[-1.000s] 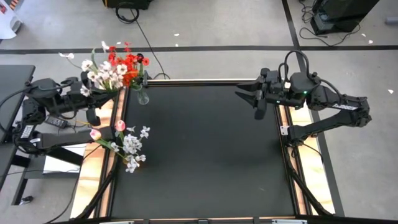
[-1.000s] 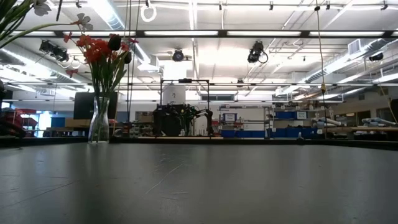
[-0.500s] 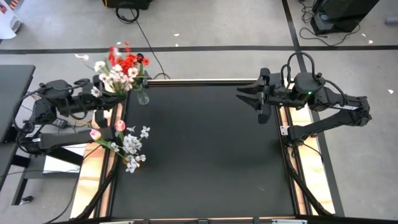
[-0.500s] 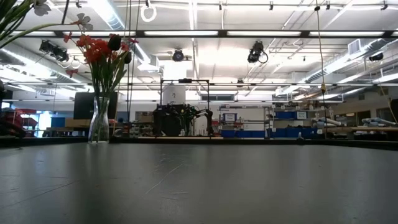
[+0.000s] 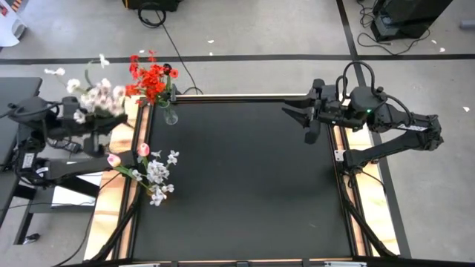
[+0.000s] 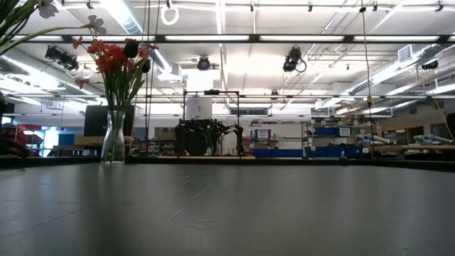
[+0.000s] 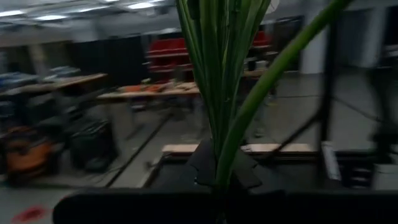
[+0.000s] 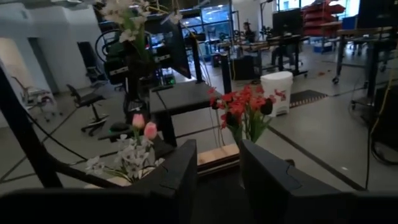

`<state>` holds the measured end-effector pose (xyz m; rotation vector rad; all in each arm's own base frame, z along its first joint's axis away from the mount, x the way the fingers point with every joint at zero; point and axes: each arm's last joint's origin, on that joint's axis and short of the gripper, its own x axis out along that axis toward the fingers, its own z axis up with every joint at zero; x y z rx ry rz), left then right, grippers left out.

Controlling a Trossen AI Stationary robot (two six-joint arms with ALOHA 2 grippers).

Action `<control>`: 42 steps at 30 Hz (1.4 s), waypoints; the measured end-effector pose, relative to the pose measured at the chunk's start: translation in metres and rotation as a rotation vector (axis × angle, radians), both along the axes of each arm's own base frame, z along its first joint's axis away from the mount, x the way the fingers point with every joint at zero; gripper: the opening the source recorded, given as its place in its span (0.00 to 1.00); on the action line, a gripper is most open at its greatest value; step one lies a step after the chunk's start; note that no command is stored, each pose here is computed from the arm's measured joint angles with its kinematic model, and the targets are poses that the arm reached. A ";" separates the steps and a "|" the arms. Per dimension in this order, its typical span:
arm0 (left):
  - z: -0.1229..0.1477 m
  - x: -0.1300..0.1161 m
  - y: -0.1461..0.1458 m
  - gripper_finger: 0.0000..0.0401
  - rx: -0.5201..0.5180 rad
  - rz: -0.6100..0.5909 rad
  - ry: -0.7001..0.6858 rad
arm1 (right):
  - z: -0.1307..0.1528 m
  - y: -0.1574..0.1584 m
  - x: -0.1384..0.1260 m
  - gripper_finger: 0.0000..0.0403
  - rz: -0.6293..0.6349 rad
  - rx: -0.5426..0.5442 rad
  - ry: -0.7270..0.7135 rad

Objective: Sort flowers into vase by color
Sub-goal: Put the white flowers into the yellow vase

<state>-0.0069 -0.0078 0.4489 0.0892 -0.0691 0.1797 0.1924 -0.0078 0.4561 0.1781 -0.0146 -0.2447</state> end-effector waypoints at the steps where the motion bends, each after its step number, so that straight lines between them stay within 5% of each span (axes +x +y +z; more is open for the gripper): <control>1: 0.000 -0.002 -0.002 0.02 0.004 -0.036 -0.006 | 0.000 0.000 0.000 0.32 0.003 0.000 -0.002; 11: -0.001 -0.013 -0.018 0.02 0.035 -0.462 -0.025 | 0.001 0.000 0.000 0.32 0.005 0.000 -0.006; 21: 0.001 -0.018 -0.024 0.02 0.043 -0.697 -0.030 | 0.001 0.000 0.000 0.32 0.006 0.000 -0.006; 30: -0.026 -0.013 -0.021 0.02 -0.098 -0.658 0.153 | 0.001 0.000 0.000 0.32 0.006 0.000 -0.005; 42: -0.058 -0.019 -0.027 0.02 -0.175 -0.499 -0.038 | 0.001 0.000 0.000 0.32 0.007 0.000 -0.005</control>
